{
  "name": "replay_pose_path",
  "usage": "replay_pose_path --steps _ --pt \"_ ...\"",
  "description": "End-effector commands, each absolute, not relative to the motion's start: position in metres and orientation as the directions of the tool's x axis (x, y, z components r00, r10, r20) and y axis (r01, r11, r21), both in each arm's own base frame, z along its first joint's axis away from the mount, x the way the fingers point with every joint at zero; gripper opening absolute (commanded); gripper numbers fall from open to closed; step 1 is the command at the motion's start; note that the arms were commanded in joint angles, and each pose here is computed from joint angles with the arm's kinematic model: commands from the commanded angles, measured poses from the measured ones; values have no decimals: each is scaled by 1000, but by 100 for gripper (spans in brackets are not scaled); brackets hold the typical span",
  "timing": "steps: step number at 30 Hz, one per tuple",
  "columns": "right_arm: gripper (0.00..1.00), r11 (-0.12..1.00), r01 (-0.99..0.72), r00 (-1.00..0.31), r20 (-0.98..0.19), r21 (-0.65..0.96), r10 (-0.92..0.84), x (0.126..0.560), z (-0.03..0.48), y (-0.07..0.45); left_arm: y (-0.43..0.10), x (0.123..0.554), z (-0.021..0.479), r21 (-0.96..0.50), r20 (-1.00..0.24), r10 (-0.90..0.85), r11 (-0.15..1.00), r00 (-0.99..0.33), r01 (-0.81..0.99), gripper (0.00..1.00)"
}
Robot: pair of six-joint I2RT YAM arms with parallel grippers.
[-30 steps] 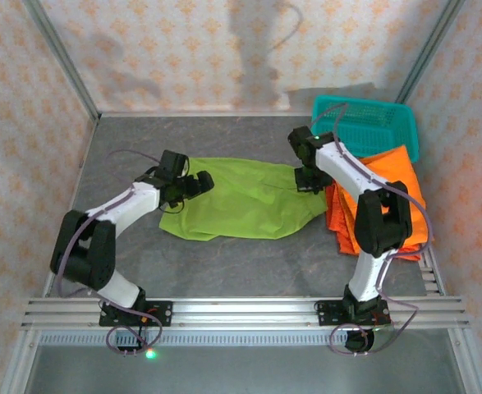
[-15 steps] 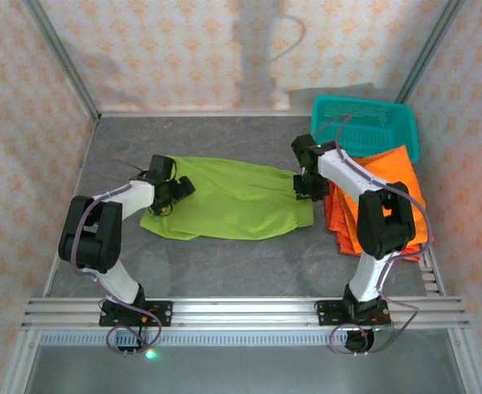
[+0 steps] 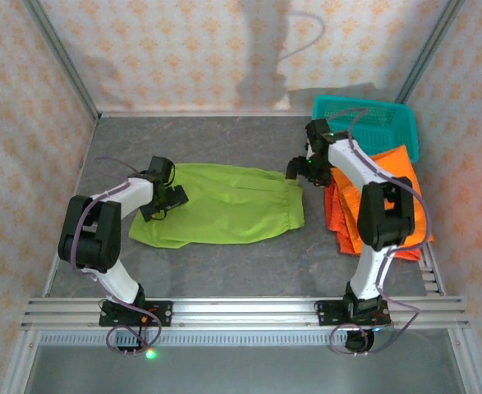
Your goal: Fold and stack the shorts
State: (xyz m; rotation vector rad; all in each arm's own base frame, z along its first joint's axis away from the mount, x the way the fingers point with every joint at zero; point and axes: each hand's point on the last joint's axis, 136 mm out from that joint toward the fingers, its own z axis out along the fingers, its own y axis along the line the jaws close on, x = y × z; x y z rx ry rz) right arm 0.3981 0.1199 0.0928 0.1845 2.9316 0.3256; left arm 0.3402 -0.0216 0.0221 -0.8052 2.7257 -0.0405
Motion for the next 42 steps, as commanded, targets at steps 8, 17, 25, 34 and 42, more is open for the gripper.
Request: replay_pose_path --steps 8,17,25,34,42 --pt "97 959 107 -987 -88 263 134 411 48 135 -17 325 15 -53 -236 -512 855 -826 -515 100" --pt "79 942 143 -987 -26 302 159 394 21 149 -17 322 12 -56 -232 -517 853 -824 -519 100" --pt "34 939 160 -984 -23 305 175 390 15 156 -18 323 16 -70 -239 -521 851 -820 -520 100" --pt "0 976 120 -981 -126 180 144 393 54 132 -27 336 59 -190 -321 -532 847 -784 -497 100" --pt "0 988 44 -978 -207 -146 13 387 130 78 -33 347 115 -317 -443 -531 847 -723 -427 100"
